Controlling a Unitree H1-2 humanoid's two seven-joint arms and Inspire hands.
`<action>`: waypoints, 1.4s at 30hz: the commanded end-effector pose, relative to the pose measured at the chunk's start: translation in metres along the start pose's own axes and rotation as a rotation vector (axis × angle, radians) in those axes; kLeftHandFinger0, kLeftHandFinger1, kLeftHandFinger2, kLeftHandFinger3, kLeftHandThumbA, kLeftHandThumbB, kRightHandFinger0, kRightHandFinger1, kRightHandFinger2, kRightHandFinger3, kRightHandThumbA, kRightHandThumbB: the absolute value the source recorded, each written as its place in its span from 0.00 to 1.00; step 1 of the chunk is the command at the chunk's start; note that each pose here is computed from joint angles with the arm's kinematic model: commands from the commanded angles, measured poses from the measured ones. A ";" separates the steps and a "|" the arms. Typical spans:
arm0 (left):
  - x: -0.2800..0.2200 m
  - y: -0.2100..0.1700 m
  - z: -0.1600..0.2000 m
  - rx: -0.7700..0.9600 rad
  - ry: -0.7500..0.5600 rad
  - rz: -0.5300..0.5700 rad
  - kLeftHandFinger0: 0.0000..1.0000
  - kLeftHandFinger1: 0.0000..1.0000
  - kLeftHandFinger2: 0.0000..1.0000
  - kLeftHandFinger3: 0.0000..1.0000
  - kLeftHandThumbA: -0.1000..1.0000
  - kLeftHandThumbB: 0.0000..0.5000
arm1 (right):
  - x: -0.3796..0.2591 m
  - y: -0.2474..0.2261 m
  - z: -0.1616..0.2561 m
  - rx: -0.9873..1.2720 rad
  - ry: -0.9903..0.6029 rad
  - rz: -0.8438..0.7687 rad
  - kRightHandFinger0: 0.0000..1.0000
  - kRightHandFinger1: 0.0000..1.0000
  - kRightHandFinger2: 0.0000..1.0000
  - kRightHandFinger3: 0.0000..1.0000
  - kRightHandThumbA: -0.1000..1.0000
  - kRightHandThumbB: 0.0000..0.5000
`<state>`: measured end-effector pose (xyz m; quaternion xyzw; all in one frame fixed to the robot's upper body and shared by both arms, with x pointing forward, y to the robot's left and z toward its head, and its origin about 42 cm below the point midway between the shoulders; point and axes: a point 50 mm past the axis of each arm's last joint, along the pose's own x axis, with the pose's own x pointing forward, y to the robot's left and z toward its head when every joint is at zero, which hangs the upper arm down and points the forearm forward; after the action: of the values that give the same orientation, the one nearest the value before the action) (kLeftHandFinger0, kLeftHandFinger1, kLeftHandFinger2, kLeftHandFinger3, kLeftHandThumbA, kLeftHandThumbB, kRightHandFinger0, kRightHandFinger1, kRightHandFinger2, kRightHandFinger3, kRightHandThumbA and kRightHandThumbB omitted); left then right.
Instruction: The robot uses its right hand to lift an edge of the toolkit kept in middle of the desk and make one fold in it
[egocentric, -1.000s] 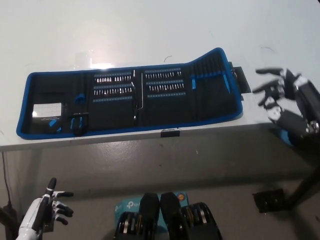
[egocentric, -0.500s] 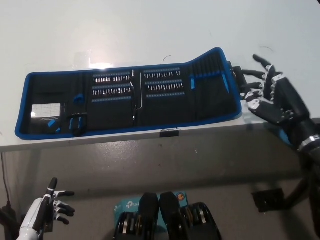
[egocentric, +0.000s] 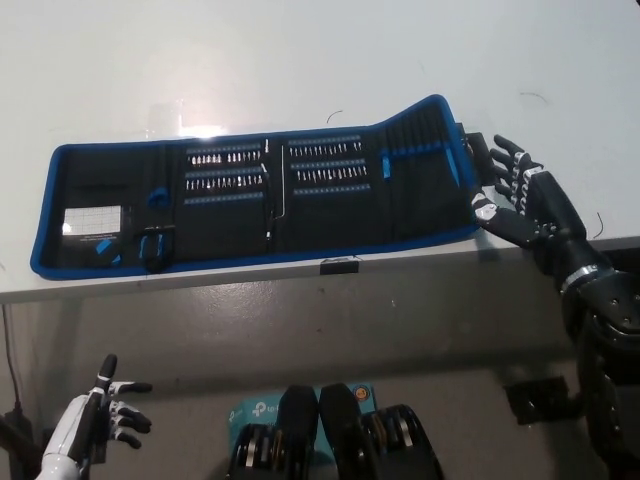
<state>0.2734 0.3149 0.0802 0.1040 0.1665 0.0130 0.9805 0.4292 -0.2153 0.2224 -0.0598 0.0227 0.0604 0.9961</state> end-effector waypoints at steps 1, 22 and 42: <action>-0.001 0.005 0.010 -0.008 -0.044 0.013 0.37 0.39 0.33 0.57 1.00 0.99 | 0.011 -0.011 0.025 -0.016 -0.079 -0.062 1.00 1.00 1.00 1.00 0.41 0.59; -0.002 0.002 0.008 -0.013 -0.036 0.011 0.45 0.45 0.40 0.60 1.00 1.00 | 0.031 0.015 -0.028 0.040 0.013 -0.128 1.00 1.00 1.00 1.00 0.41 0.57; -0.001 0.004 0.012 0.002 -0.055 0.005 0.42 0.43 0.36 0.57 1.00 1.00 | 0.035 0.094 -0.008 0.123 0.001 -0.071 1.00 1.00 1.00 1.00 0.35 0.58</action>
<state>0.2721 0.3126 0.0804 0.0954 0.1636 0.0175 0.9817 0.4469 -0.1426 0.1777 -0.0028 0.0520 0.0098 0.9986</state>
